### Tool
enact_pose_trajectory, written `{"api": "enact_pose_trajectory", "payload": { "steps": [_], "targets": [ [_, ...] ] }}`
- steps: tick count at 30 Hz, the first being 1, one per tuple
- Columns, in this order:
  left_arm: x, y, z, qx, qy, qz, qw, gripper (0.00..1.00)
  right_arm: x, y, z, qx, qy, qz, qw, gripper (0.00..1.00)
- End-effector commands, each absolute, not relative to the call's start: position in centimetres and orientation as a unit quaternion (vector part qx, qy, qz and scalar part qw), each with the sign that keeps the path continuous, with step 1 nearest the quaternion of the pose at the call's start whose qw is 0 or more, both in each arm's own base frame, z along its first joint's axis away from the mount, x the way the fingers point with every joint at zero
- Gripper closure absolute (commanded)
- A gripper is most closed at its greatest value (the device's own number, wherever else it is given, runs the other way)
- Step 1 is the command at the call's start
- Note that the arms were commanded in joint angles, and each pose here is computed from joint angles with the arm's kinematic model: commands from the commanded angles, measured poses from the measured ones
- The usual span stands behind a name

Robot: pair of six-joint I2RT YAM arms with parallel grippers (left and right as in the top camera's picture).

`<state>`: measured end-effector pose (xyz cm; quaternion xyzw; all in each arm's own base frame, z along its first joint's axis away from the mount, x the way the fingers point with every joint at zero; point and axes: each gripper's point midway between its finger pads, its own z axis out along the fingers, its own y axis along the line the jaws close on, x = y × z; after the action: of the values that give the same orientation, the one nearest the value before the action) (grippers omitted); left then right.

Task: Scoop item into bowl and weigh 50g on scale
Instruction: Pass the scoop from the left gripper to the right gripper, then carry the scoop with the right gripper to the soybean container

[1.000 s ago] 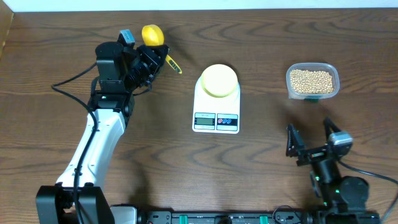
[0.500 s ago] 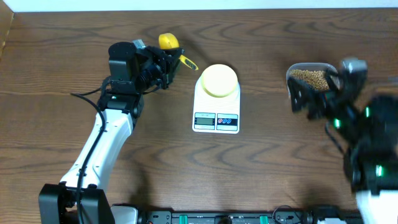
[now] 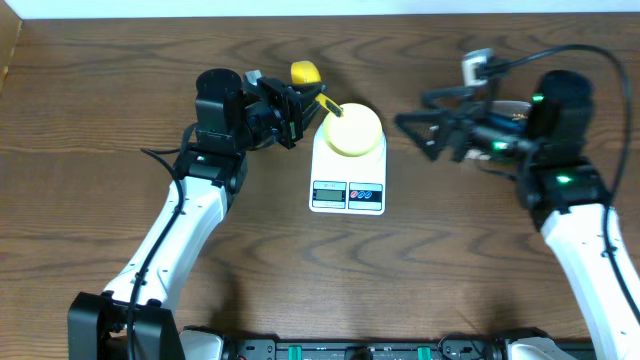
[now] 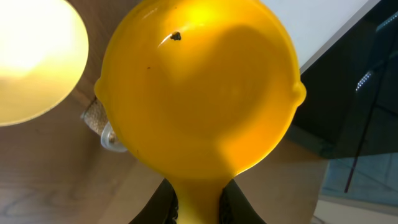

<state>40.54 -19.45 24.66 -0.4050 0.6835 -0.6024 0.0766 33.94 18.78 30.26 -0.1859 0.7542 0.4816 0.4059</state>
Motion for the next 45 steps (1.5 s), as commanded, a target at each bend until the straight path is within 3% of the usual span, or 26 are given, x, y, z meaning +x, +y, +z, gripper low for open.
{"api": "enact_pose_trajectory", "payload": {
  "steps": [1,9,16,19,21,25,30,36,38,42,45],
  "targets": [
    [40.1,-20.5,26.5,-0.392,0.678,-0.618,0.069,0.92,34.3,21.1,30.4,-0.172,0.767,0.457,0.416,0.05],
    [39.0,-22.5,26.5,-0.375,0.688,-0.619,0.053,0.92,35.3,24.2,28.9,-0.135,0.799,0.354,0.467,0.04],
    [38.2,-23.7,26.5,-0.364,0.694,-0.620,0.043,0.92,35.7,25.2,27.7,-0.124,0.812,0.298,0.486,0.16],
    [37.9,-24.3,26.5,-0.359,0.696,-0.620,0.038,0.92,35.8,25.6,27.1,-0.125,0.816,0.294,0.482,0.33],
    [37.8,-24.4,26.5,-0.356,0.698,-0.620,0.038,0.92,36.1,25.2,26.9,-0.118,0.818,0.285,0.485,0.54],
    [37.7,-24.5,26.5,-0.355,0.698,-0.621,0.037,0.92,36.7,24.7,27.2,-0.105,0.816,0.271,0.499,0.82],
    [37.7,-24.5,26.6,-0.354,0.698,-0.621,0.035,0.92,36.5,24.8,27.1,-0.107,0.817,0.271,0.497,0.96],
    [37.7,-24.5,26.6,-0.354,0.698,-0.621,0.035,0.92,36.3,25.1,27.2,-0.113,0.816,0.279,0.493,0.94],
    [37.7,-24.5,26.6,-0.350,0.700,-0.621,0.038,0.92,36.4,25.0,27.2,-0.111,0.816,0.278,0.495,0.99],
    [37.7,-24.5,26.6,-0.342,0.704,-0.621,0.046,0.92,36.7,24.7,27.4,-0.105,0.814,0.273,0.502,0.99],
    [38.1,-24.2,26.5,-0.309,0.721,-0.613,0.093,0.78,37.1,24.1,27.6,-0.098,0.814,0.270,0.505,0.99]
  ]
}}
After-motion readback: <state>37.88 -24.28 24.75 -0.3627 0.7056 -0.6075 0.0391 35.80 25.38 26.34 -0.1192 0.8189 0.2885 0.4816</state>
